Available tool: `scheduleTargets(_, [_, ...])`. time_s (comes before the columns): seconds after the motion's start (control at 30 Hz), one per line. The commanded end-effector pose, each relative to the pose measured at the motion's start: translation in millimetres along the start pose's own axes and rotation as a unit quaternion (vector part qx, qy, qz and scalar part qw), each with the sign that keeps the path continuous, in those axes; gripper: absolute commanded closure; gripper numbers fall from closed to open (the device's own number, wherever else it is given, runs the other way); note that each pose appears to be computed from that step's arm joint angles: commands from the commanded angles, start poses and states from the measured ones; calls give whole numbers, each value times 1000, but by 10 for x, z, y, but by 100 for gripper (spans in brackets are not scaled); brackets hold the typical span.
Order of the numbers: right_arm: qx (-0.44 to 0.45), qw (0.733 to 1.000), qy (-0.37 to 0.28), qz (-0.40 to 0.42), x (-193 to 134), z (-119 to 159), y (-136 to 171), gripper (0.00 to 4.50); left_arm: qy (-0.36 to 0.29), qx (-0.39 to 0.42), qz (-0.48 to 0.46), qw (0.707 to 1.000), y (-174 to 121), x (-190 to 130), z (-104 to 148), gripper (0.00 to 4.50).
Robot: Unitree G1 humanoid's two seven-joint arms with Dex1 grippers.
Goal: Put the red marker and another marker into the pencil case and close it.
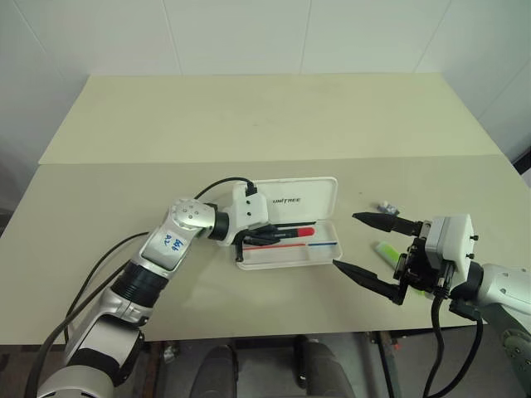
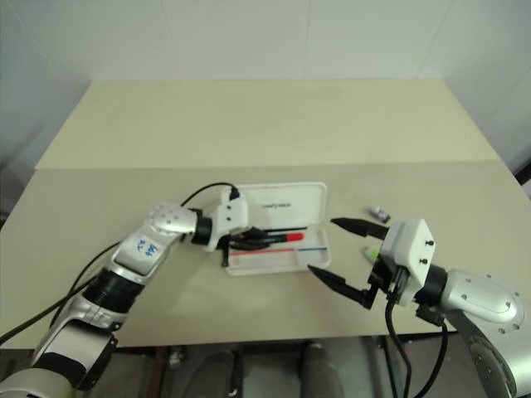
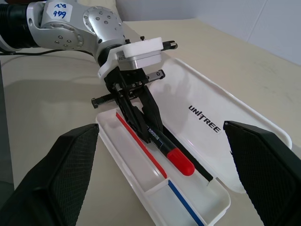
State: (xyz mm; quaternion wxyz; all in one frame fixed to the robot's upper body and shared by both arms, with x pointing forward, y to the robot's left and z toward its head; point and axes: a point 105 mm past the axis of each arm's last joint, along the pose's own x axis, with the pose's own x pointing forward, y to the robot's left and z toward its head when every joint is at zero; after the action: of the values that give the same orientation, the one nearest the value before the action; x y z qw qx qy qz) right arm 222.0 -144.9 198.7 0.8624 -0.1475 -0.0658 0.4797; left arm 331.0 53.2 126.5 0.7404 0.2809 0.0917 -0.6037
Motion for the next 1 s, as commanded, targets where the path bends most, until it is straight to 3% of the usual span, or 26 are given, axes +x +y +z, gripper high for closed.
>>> scheduleTargets(0.03, [-13, 1000, -21, 4, 20, 116, 44, 0, -9, 21, 12, 1000, 34, -4, 88, 314])
scheduleTargets(0.17, [-11, 1000, -23, 5, 31, 117, 45, 0, -7, 20, 13, 1000, 19, 0, 77, 186])
scheduleTargets(0.3, [-4, 1000, -24, 9, 51, 91, 40, 0, -37, 19, -3, 999, -59, -25, 226, 56])
scheduleTargets(0.53, [54, 998, -21, -25, 0, -39, -87, 0, -87, 2, -50, 995, -284, -342, 469, 56])
scheduleTargets(0.67, [89, 988, 45, -115, -286, -374, -363, 0, -82, -9, -50, 995, -356, -609, 454, 3])
scheduleTargets(0.8, [111, 960, 152, -207, -713, -776, -552, 0, -88, -21, -36, 995, -383, -816, 473, 3])
scheduleTargets(1.0, [132, 944, 200, -227, -964, -1005, -525, 0, -83, -35, -55, 994, -565, -1052, 379, 3])
